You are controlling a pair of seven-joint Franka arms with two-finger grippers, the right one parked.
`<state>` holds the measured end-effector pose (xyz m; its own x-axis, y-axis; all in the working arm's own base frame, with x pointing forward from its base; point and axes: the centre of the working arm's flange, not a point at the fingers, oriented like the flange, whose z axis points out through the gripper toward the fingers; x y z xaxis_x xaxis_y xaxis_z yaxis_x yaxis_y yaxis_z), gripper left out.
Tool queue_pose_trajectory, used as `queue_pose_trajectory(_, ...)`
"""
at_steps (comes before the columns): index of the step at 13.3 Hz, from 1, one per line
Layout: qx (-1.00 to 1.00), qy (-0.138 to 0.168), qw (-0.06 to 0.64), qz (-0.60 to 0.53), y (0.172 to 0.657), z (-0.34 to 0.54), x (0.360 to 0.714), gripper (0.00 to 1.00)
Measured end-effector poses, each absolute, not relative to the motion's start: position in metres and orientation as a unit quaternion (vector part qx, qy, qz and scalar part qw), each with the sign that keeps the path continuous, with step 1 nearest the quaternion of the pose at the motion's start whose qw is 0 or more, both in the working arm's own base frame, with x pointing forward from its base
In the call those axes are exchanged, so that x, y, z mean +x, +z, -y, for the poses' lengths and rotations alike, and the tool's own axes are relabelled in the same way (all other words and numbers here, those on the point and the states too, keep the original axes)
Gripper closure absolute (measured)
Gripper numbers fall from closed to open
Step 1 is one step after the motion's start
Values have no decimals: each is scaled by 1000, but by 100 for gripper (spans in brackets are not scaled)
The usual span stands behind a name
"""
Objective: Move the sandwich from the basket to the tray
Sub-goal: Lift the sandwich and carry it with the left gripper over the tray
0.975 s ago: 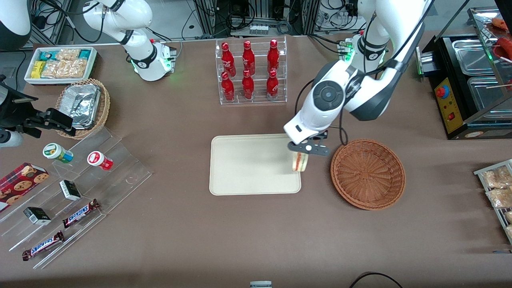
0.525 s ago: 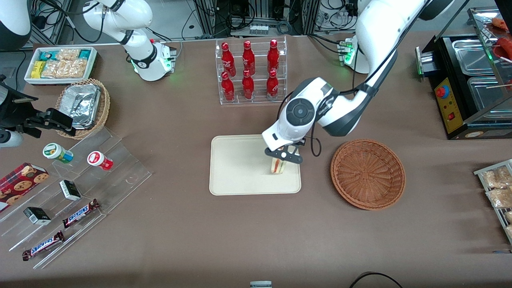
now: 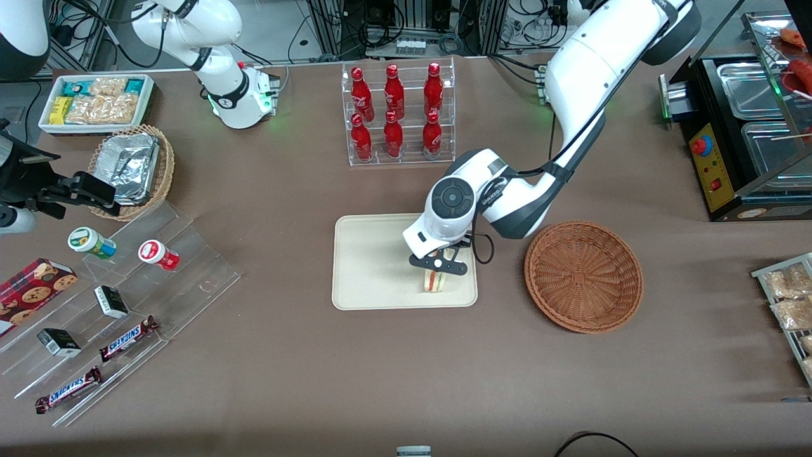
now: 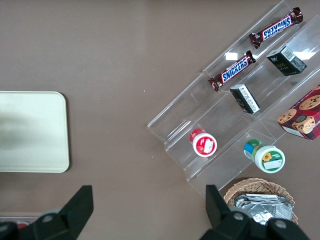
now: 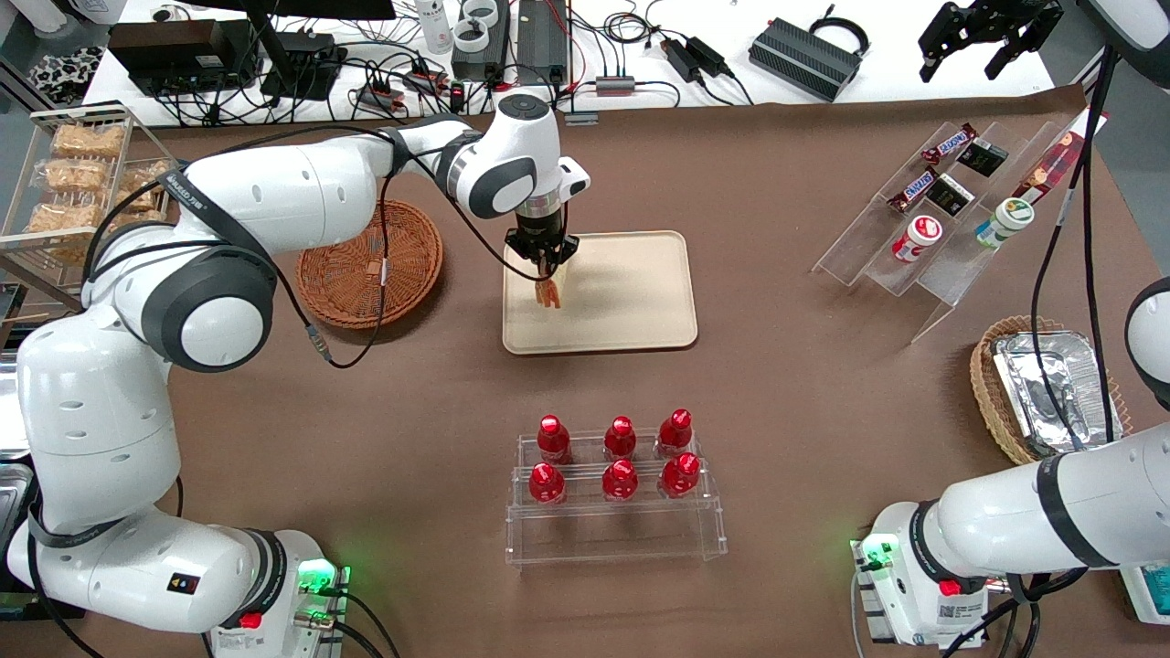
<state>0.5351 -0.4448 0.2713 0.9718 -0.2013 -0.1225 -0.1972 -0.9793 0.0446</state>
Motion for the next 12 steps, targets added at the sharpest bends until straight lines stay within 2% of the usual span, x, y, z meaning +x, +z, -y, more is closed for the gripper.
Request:
queue_pose_trajectory(6, 997, -51, 17, 59, 263, 442, 545, 86)
queue_pose_trajectory(12, 996, -56, 16, 61, 250, 451, 541, 86)
